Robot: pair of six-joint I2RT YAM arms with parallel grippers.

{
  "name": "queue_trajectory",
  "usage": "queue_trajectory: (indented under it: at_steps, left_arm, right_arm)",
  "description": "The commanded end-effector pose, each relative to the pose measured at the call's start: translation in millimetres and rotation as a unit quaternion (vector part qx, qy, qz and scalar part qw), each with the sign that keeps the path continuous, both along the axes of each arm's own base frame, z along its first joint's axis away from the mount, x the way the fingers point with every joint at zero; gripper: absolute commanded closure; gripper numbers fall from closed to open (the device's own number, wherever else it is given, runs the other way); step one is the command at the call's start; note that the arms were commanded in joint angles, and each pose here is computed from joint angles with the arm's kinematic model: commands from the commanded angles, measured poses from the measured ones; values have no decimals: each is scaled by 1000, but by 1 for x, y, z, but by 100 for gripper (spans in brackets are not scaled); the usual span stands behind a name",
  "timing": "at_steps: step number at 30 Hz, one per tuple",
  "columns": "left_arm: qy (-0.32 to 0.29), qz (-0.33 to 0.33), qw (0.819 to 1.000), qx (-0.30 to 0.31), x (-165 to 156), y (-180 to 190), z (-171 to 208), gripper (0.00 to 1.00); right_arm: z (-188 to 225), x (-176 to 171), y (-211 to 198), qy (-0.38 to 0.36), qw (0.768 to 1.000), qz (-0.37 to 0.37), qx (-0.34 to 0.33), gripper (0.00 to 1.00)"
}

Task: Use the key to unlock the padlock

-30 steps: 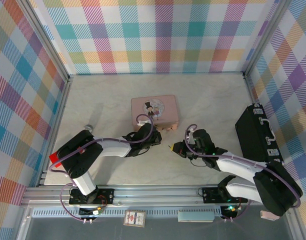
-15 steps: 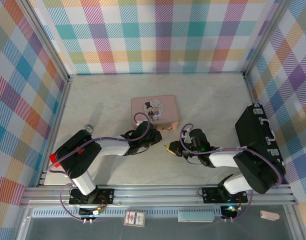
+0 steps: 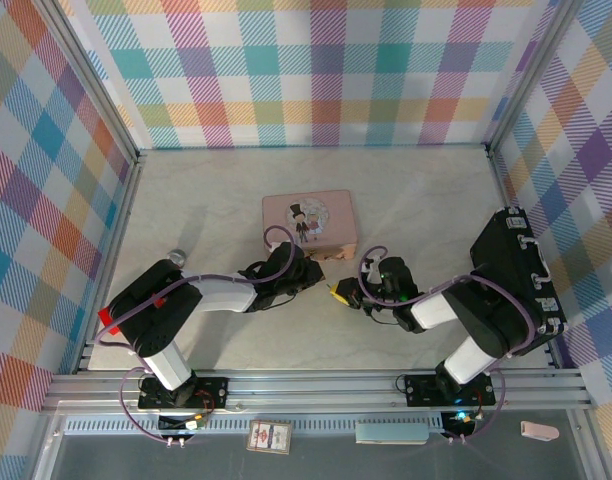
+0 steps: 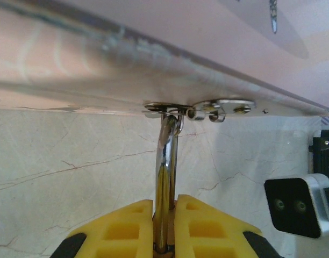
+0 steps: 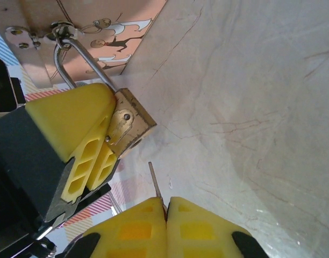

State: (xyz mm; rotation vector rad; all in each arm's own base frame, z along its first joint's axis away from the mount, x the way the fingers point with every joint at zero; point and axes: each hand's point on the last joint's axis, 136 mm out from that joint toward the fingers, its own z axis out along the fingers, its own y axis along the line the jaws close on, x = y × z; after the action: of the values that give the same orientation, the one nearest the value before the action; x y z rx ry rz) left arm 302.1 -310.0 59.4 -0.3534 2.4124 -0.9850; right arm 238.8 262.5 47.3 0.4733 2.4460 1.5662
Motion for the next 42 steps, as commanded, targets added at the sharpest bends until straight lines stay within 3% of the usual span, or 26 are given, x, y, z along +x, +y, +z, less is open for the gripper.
queue_trajectory:
  at_steps: [1, 22, 42]
  left_arm:
    - [-22, 17, 999, -38, 9, 0, 21, 99]
    - [-17, 26, 997, -73, 11, 0, 22, 99]
    - [-11, 33, 995, -96, 12, -2, 21, 100]
  right_arm:
    - [6, 5, 3, -2, 999, -8, 35, 100]
    - [8, 14, 7, -12, 995, -23, 99, 100]
    - [25, 16, 5, -38, 993, -24, 109, 100]
